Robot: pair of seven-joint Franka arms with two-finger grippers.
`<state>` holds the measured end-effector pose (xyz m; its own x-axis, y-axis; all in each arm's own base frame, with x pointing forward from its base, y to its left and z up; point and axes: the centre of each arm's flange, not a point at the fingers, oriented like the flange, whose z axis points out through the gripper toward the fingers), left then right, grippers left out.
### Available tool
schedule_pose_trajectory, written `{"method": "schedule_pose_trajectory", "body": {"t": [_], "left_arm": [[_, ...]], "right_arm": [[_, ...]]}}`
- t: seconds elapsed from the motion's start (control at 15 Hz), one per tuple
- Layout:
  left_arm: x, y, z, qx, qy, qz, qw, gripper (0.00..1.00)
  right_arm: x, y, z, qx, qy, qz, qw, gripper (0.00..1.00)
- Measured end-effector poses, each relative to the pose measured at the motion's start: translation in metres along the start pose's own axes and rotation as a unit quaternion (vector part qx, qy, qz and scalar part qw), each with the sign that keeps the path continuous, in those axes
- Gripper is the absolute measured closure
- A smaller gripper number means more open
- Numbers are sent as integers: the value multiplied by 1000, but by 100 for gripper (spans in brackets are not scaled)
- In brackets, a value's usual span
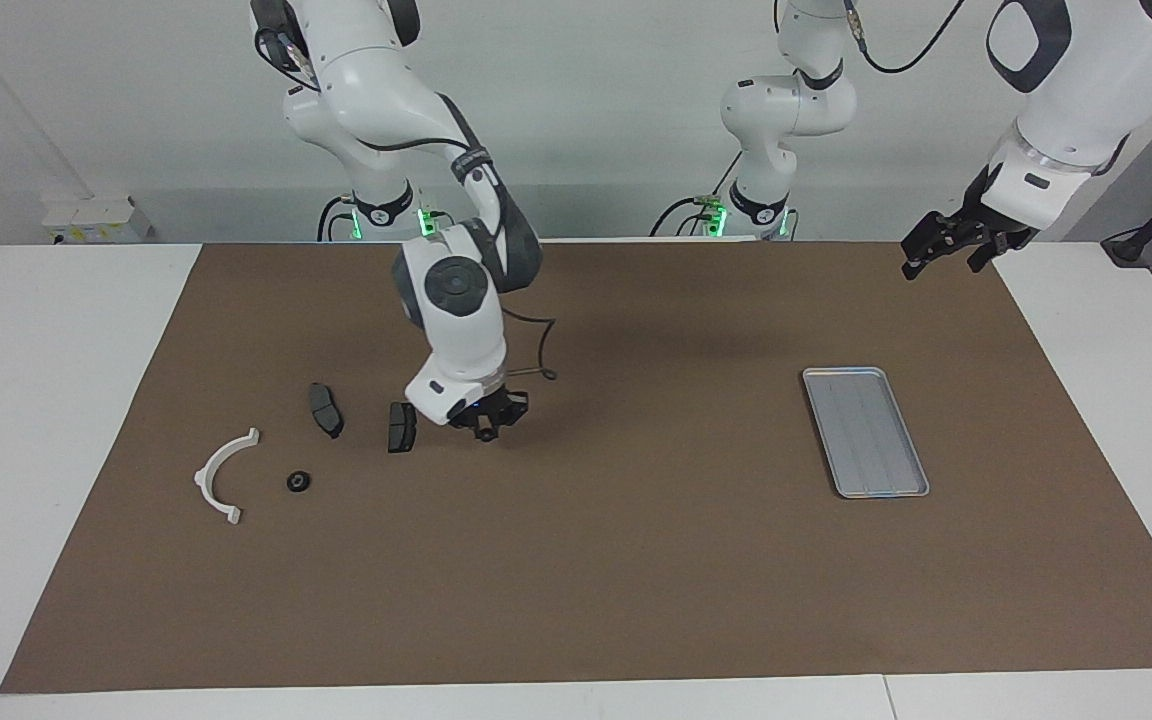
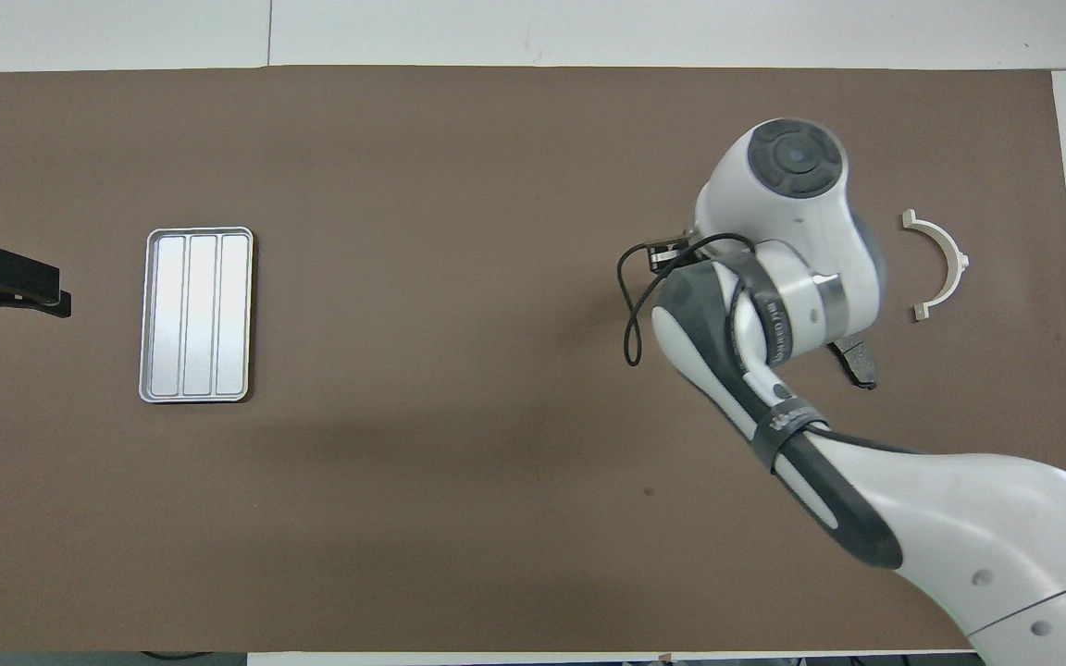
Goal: Place bearing gear from tray to pile
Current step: 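Carry the gear with the right gripper beside the first gear and lower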
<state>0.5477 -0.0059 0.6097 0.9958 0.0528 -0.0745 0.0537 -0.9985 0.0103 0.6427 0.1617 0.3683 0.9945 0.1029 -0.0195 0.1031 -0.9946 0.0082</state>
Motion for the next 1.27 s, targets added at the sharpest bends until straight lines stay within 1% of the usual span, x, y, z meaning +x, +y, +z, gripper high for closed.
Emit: {"method": "schedule_pose_trajectory", "body": {"t": [0.2, 0.4, 0.53, 0.74, 0.94, 1.27], "left_arm": [[5, 2, 9, 1, 6, 2, 1000, 0], [7, 3, 14, 1, 2, 3, 1000, 0], [7, 5, 14, 1, 2, 5, 1000, 0], [7, 7, 14, 1, 2, 7, 1000, 0], [7, 8, 15, 1, 2, 7, 1000, 0], [6, 9, 15, 1, 1, 8, 1000, 0]], "right_arm": [[9, 73, -7, 1, 4, -40, 999, 76], [10, 108, 3, 2, 5, -66, 998, 76], [11, 126, 18, 1, 15, -75, 997, 76], [9, 134, 35, 2, 13, -77, 997, 76], [8, 132, 40, 3, 11, -79, 997, 76], [-2, 130, 67, 4, 9, -80, 997, 76]]}}
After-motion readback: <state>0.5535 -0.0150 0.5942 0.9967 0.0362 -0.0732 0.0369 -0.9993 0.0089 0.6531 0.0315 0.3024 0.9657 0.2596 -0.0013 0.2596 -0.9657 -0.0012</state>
